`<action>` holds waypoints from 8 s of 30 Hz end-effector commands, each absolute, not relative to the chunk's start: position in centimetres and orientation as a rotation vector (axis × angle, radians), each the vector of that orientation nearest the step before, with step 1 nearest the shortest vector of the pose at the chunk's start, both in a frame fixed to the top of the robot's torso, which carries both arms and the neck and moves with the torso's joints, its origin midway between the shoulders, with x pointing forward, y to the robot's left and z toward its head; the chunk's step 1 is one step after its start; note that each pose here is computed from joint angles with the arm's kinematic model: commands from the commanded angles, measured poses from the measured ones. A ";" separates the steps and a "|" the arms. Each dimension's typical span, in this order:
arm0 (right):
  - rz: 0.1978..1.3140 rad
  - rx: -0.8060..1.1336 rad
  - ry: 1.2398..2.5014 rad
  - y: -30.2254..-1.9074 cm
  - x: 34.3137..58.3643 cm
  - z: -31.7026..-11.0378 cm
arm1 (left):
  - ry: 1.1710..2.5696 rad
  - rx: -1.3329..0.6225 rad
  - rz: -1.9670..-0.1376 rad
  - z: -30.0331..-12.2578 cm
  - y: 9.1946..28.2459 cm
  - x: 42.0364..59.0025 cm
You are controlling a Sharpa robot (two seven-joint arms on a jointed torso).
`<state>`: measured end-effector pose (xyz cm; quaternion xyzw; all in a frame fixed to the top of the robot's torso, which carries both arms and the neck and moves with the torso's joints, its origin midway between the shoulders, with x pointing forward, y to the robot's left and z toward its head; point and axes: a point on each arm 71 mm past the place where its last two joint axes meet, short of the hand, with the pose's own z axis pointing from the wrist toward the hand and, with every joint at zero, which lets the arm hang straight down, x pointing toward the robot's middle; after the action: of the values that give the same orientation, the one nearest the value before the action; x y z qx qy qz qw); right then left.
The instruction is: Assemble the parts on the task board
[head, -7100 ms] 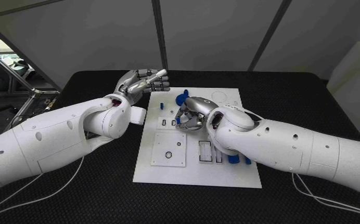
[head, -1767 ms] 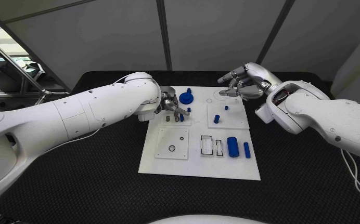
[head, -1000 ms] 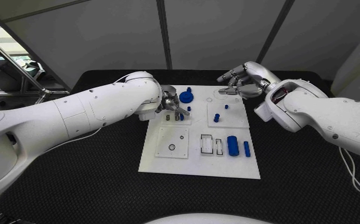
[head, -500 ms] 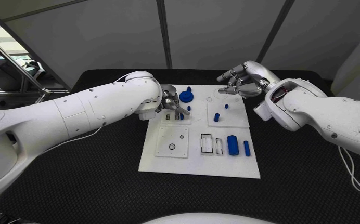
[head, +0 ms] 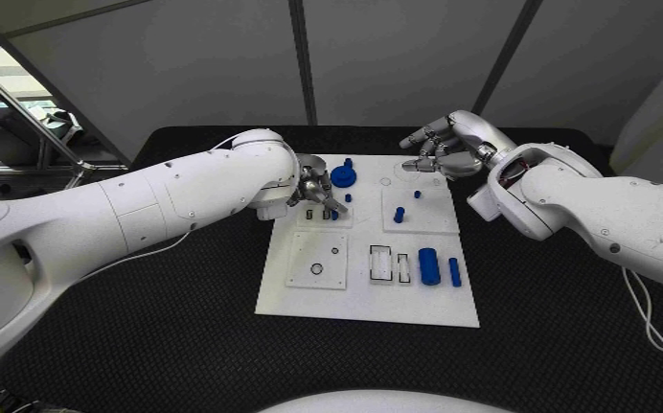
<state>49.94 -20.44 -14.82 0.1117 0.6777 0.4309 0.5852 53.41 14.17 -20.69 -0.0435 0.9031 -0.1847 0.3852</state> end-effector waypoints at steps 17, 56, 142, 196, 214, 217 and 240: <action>1.007 0.252 1.571 -20.4 50.0 -14.7 | 2.329 -0.120 -0.502 -20.7 14.2 53.2; 0.989 0.262 1.555 -21.4 50.2 -14.6 | 2.161 -0.270 -0.594 -19.3 15.9 51.8; 0.994 0.273 1.557 -21.5 50.6 -14.8 | 2.128 -0.081 -0.385 -22.5 15.3 50.1; 0.990 0.275 1.556 -21.7 50.6 -14.9 | 2.106 -0.153 -0.397 -22.1 15.4 51.0; 0.985 0.278 1.554 -21.8 50.9 -15.0 | 2.067 -0.227 -0.487 -19.2 15.2 51.5; 0.983 0.280 1.554 -21.9 50.9 -15.0 | 2.076 -0.231 -0.484 -18.6 15.6 51.8; 0.981 0.282 1.559 -21.7 51.2 -15.1 | 2.173 -0.270 -0.301 -17.8 19.9 58.0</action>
<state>51.18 -21.78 -15.31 0.1238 0.6741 0.4179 0.5963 58.04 20.03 -17.69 -0.1246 0.8671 -0.1171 0.4679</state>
